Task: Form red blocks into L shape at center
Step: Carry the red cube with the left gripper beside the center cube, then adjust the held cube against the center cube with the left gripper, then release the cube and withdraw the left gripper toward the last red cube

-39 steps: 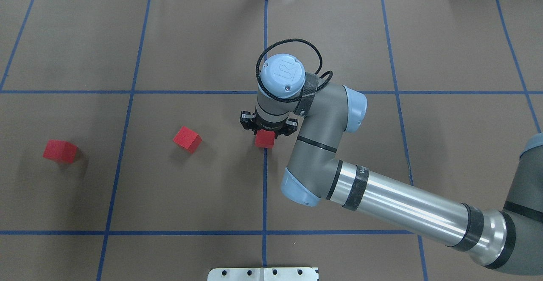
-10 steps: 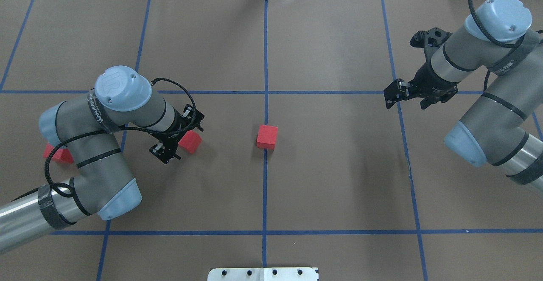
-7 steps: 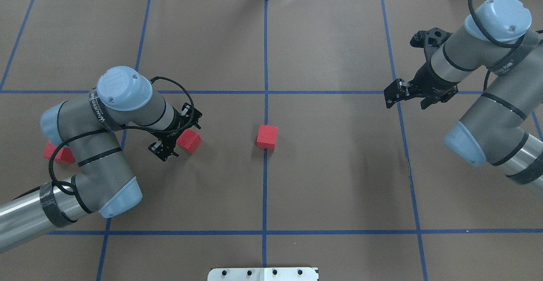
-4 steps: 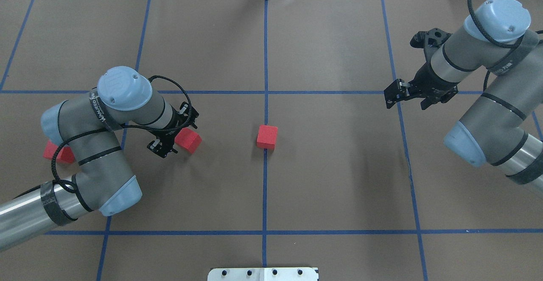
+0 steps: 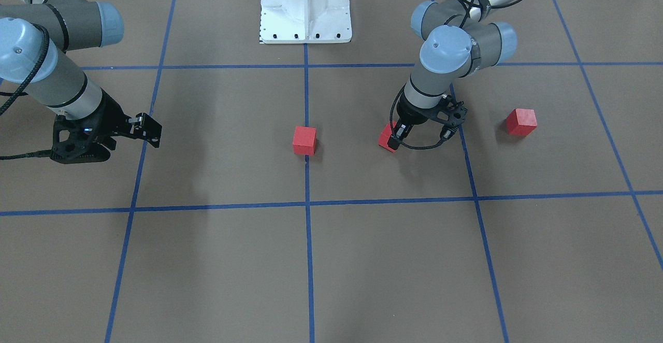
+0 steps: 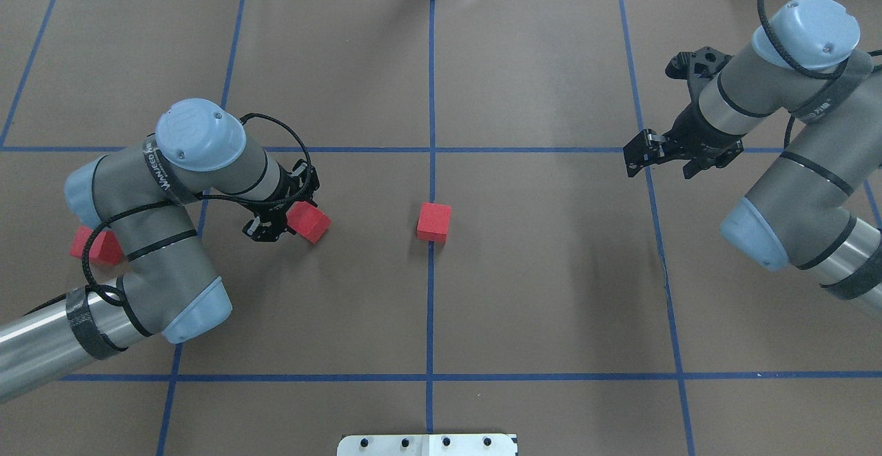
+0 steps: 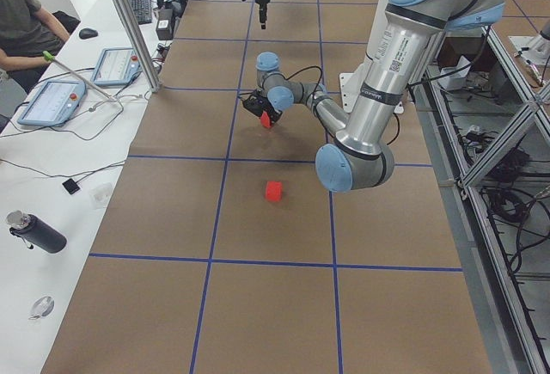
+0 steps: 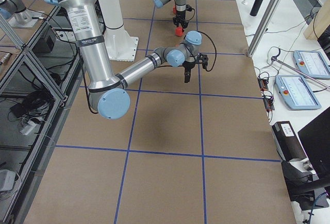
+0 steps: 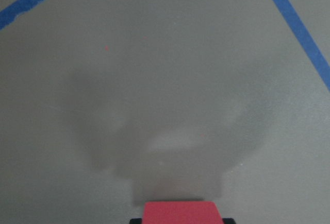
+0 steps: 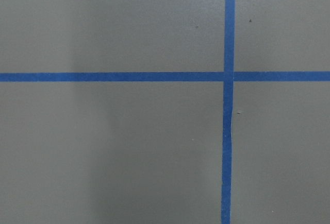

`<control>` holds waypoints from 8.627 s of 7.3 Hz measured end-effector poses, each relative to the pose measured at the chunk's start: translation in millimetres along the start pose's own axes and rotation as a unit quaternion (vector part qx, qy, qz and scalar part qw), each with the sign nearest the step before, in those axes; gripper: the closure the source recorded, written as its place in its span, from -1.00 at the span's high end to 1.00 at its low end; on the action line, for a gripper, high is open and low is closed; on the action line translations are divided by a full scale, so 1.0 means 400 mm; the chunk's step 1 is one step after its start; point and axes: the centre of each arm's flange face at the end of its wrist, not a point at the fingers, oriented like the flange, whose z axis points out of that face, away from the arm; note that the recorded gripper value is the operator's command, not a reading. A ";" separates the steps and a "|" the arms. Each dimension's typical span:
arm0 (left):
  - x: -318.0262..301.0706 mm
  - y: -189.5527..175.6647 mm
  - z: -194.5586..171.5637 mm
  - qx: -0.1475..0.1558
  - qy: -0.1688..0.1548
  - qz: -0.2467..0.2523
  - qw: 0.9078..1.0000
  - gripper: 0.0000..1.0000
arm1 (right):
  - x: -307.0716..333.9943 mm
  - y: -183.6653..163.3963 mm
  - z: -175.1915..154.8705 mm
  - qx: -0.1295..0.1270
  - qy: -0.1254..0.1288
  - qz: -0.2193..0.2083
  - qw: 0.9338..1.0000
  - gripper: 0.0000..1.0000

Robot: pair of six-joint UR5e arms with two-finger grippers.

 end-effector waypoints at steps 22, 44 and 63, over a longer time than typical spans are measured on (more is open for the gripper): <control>0.499 0.403 0.102 -0.004 -0.077 0.474 0.877 -1.00 | -0.015 -0.012 0.020 0.003 0.008 -0.003 1.000 1.00; 0.468 0.359 0.105 -0.003 -0.087 0.466 0.880 -1.00 | -0.004 -0.021 0.049 0.014 -0.001 -0.012 1.000 1.00; 0.480 0.360 0.046 0.000 -0.070 0.449 0.891 0.99 | -0.009 -0.022 0.048 0.015 -0.002 -0.013 1.000 1.00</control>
